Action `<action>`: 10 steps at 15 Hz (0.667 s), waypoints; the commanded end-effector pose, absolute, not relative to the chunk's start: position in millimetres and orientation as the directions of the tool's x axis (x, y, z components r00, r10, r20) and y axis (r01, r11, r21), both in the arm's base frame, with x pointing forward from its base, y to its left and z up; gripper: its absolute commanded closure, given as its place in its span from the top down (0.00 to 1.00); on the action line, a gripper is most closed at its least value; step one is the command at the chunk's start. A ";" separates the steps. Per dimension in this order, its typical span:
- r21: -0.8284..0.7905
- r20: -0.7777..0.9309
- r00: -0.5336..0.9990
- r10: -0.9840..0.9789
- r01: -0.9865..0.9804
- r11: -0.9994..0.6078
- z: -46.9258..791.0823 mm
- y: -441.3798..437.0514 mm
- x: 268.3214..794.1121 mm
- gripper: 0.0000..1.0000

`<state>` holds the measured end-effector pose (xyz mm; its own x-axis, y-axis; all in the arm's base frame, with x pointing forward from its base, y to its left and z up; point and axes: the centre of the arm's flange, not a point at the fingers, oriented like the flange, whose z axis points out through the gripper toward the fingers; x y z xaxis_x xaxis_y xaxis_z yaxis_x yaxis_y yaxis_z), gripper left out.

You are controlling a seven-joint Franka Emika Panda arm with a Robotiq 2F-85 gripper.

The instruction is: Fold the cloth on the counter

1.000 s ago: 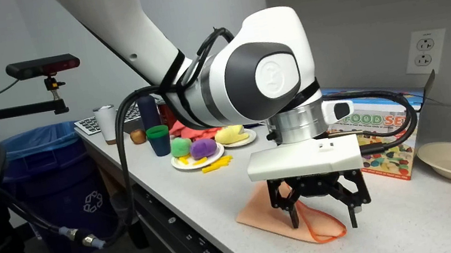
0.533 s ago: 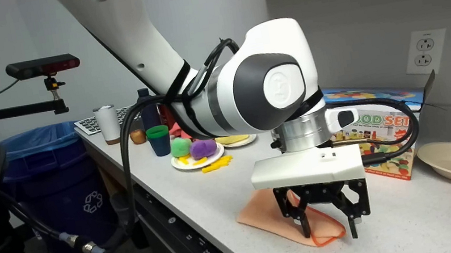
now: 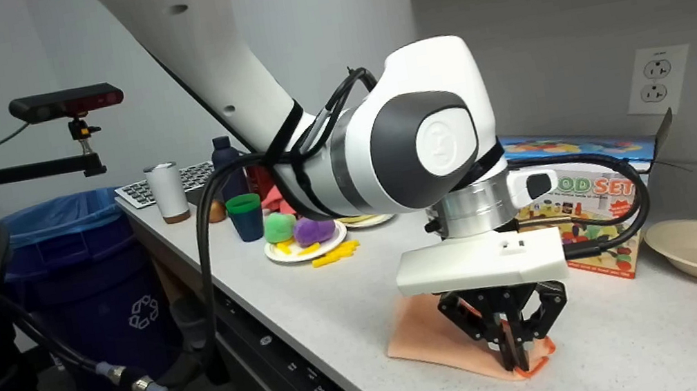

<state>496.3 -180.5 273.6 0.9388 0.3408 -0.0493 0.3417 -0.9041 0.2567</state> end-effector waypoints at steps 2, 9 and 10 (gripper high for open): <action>0.263 -0.028 0.943 0.332 0.327 -0.908 271.8 -183.7 503.7 0.00; 0.328 -0.049 0.937 0.346 0.343 -0.880 289.1 -166.2 505.3 0.00; 0.366 -0.063 0.929 0.364 0.361 -0.857 296.8 -156.5 507.4 0.00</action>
